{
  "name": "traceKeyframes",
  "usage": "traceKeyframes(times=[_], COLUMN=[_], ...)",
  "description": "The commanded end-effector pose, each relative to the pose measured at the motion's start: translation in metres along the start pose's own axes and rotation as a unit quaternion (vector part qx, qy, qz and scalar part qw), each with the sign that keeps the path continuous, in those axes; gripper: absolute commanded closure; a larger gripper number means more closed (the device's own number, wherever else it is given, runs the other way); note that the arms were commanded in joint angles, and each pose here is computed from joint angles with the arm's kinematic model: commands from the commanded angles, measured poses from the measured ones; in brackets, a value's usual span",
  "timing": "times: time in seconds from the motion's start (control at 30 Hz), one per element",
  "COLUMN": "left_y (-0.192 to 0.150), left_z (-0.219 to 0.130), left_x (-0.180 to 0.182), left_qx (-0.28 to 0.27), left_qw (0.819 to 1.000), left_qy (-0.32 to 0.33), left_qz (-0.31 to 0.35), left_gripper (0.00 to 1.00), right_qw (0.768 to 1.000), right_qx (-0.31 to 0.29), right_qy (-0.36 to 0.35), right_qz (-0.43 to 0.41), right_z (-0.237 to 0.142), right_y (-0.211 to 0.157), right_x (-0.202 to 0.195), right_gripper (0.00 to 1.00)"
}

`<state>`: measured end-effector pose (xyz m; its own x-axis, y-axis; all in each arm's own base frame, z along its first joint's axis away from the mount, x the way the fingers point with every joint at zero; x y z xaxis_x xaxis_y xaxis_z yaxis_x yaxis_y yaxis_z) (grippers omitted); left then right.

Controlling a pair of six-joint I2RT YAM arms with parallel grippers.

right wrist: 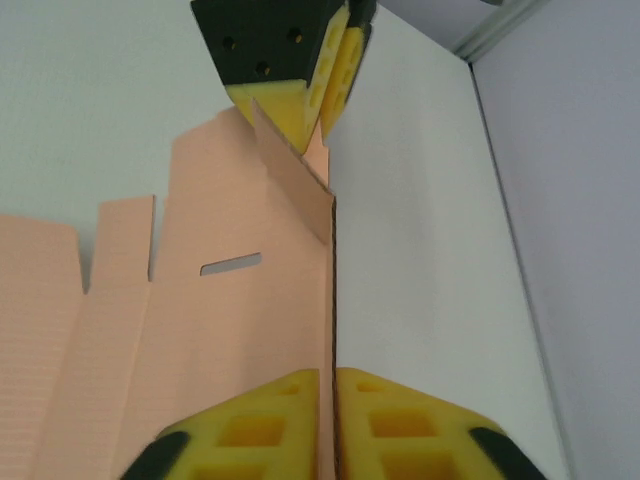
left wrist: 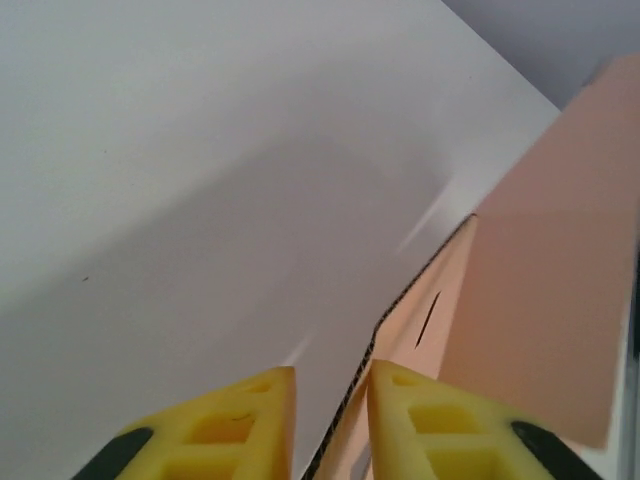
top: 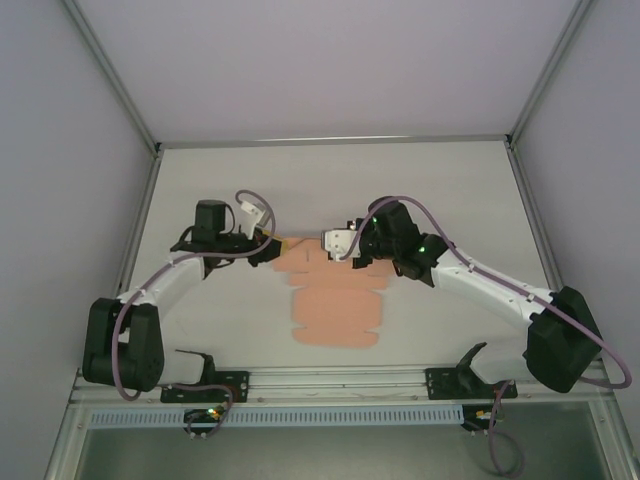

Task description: Assemble paper box

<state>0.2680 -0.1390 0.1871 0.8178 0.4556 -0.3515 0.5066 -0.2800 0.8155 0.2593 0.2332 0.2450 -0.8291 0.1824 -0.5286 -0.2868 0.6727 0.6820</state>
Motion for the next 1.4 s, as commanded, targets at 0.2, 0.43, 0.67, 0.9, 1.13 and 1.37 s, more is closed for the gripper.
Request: traceKeyframes(times=[0.2,0.43,0.67,0.9,1.13,1.37], left_y=[0.014,0.012,0.013,0.022,0.025,0.019], left_z=[-0.011,-0.014,-0.01,-0.003,-0.013,-0.006], left_x=[-0.018,-0.033,-0.037,-0.036,-0.048,-0.045], left_qx=[-0.023,0.008,0.054,0.055,0.008,0.021], left_qw=[0.995,0.993,0.985,0.961,0.95,0.949], left_qy=[0.038,0.025,0.069,0.193,0.221,0.234], left_qz=[0.086,0.119,0.148,0.189,0.219,0.209], left_gripper=[1.0,1.0,1.0,1.0,1.0,1.0], right_qw=[0.995,0.993,0.993,0.983,0.98,0.989], right_qx=[0.098,0.108,0.101,0.16,0.156,0.119], right_qy=[-0.001,-0.029,-0.05,0.033,0.06,0.018], right_qz=[0.033,0.041,0.038,0.08,0.106,0.082], right_z=[0.001,0.003,-0.006,0.013,0.024,0.032], right_y=[-0.032,-0.046,-0.049,-0.067,-0.072,-0.058], right_x=[-0.01,-0.031,-0.045,-0.034,-0.028,-0.034], right_gripper=[0.61,0.51,0.39,0.46,0.6,0.74])
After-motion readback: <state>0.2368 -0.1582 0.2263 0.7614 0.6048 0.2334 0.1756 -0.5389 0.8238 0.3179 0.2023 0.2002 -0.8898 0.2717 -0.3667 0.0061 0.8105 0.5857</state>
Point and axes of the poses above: each hand's point on the last joint's axis, 136 mm out from that joint toward the fingers, its own z axis out along the fingers, its own x axis along the line the jaws close on, y = z × x, the point moved 8 cm from there along -z, back along the fingers, and after that the axes turned 7 degrees about z, right-handed, at the moved point
